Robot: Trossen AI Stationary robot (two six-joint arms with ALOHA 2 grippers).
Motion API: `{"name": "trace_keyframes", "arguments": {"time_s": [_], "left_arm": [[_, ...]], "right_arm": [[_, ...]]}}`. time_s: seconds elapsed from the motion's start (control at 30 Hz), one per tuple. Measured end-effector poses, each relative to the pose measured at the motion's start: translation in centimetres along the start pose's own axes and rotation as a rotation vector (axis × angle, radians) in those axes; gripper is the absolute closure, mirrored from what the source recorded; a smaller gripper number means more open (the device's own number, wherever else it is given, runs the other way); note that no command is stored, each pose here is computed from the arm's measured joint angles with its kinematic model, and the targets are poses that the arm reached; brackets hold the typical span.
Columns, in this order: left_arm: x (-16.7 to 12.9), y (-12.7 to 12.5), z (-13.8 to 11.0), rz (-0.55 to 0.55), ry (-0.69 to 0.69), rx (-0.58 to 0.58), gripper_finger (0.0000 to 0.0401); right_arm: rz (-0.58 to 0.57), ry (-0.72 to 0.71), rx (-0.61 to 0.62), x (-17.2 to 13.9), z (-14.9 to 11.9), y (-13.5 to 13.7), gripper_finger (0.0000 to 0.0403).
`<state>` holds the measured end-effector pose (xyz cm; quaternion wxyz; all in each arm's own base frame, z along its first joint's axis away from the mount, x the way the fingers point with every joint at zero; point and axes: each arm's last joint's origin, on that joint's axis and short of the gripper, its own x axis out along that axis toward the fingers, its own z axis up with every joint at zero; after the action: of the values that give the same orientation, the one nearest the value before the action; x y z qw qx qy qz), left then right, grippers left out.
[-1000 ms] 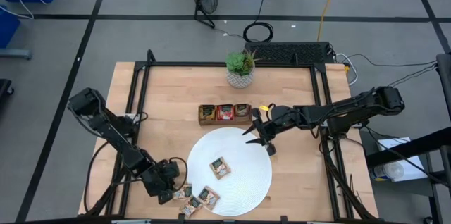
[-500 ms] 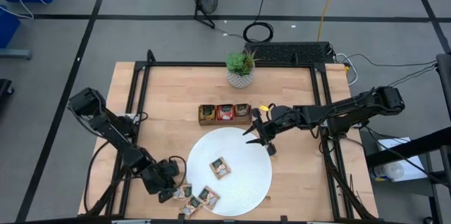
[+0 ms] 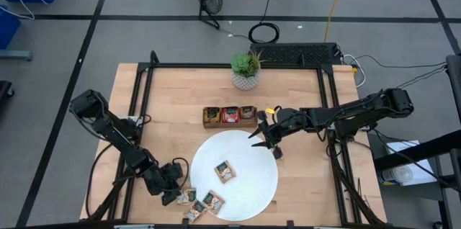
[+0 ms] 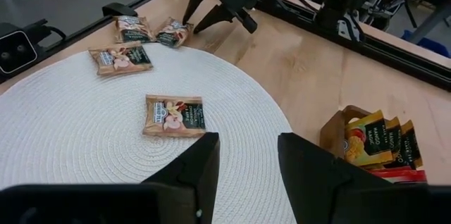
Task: Pick & Place Tea
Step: Put the vanilla tea bag into the wooden organizer
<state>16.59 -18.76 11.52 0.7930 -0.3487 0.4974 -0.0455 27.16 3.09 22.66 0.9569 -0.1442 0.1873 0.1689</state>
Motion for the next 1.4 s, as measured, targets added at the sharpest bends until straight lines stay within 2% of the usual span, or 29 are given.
{"name": "trace_keyframes", "arguments": {"time_s": [0.27, 0.43, 0.6, 0.8, 0.9, 0.97, 1.1, 1.23, 1.33, 1.4], "left_arm": [[0.0, 0.3, 0.2, 0.012, -0.001, 0.066, 0.0386], [0.0, 0.0, 0.6, 0.001, -0.007, 0.130, 0.0394], [-1.0, -2.9, 2.2, -0.037, -0.031, 0.265, 0.0397], [-3.5, -5.0, 4.0, 0.165, 0.001, 0.392, 0.0398], [-4.5, -4.6, 4.7, 0.351, 0.019, 0.457, 0.0399], [-5.0, -4.6, 5.5, 0.458, -0.066, 0.559, 0.0399], [-5.4, -4.3, 8.0, 0.713, -0.337, 0.783, 0.0398], [-5.9, -3.8, 11.2, 0.923, -0.507, 0.854, 0.0397], [-6.2, -3.2, 13.7, 1.001, -0.525, 0.899, 0.0397], [-6.3, -2.8, 15.4, 0.989, -0.526, 0.931, 0.0398]], "right_arm": [[-0.001, 0.000, -0.008, 0.0, 0.0, 0.0, 0.0273], [-0.002, 0.001, -0.007, 0.0, 0.0, 0.0, 0.0273], [-0.004, 0.001, -0.007, 0.0, 0.0, -0.1, 0.0273], [-0.023, 0.007, 0.015, 0.0, 0.0, -0.1, 0.0273], [-0.058, 0.026, 0.025, 0.0, -0.1, -0.2, 0.0273], [-0.062, 0.014, 0.037, 0.0, -0.3, -0.2, 0.0273], [-0.079, -0.051, 0.036, 0.3, -1.2, 0.1, 0.0273], [-0.155, -0.179, 0.043, 0.2, -2.2, 0.2, 0.0273], [-0.255, -0.239, 0.078, 0.2, -3.3, 0.1, 0.0273], [-0.293, -0.261, 0.091, 0.4, -4.1, -0.1, 0.0273]]}}
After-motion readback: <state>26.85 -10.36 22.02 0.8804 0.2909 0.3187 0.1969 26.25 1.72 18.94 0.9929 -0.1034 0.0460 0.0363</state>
